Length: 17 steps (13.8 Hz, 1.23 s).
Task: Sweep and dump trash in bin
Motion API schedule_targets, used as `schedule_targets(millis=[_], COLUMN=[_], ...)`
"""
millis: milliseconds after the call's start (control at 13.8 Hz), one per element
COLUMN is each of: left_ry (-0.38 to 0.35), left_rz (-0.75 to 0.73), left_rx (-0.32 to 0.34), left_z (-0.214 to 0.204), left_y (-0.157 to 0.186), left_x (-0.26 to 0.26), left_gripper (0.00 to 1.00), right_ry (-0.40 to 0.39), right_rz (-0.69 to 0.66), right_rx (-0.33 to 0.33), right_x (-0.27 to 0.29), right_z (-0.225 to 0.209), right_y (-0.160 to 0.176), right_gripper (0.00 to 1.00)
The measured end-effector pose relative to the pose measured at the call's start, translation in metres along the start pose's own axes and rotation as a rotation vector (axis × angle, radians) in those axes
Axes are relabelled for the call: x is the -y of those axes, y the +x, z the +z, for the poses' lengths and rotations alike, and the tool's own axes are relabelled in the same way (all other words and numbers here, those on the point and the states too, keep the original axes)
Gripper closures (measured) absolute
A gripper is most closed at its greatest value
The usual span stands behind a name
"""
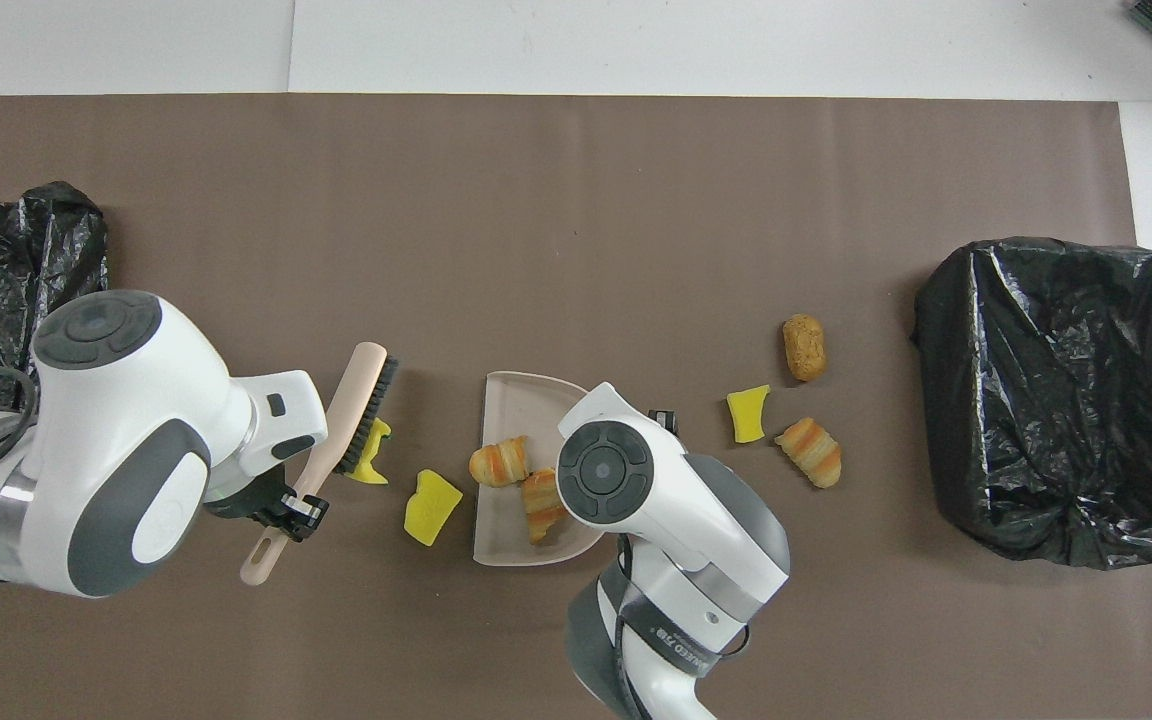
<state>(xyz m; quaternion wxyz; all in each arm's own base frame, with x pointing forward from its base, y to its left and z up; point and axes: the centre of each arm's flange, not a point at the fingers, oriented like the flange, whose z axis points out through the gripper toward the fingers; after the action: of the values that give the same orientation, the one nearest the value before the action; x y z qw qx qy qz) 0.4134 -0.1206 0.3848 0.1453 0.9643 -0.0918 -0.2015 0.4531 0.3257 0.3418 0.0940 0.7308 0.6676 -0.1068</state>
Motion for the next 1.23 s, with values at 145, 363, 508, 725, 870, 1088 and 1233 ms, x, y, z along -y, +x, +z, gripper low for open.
schedule_targets(millis=[145,363,508,725,870,1088,1233], left_ry=[-0.071,-0.129,-0.134,-0.167,-0.172,-0.115,-0.106], left_rz=[-0.010,0.012,-0.002,-0.090,-0.132,-0.192,-0.230], left_rx=[-0.036,-0.060,-0.053,-0.048,-0.061,-0.095,-0.123], left_z=[-0.003,0.000,0.014,0.036,0.044,0.056,0.072], left_y=[0.000,-0.002,-0.015,-0.045,-0.054,-0.047,-0.042], left_x=[-0.001,0.001,0.007,0.044,0.053,0.012,-0.032], left_gripper=[0.74,0.74,0.74,0.74,0.74,0.74,0.74], right_ry=[0.000,0.003,0.005,0.005,0.005,0.005,0.005], right_rz=[0.000,0.006,0.010,0.011,0.012,0.012,0.012], right_rx=[0.000,0.004,0.005,0.005,0.005,0.005,0.005], right_x=[0.000,0.000,0.001,0.001,0.001,0.001,0.001], right_z=[0.000,0.000,0.001,0.001,0.001,0.001,0.001], right_y=[0.000,0.000,-0.001,-0.001,-0.001,-0.001,-0.001], right_gripper=[0.69,0.69,0.69,0.69,0.69,0.69,0.69])
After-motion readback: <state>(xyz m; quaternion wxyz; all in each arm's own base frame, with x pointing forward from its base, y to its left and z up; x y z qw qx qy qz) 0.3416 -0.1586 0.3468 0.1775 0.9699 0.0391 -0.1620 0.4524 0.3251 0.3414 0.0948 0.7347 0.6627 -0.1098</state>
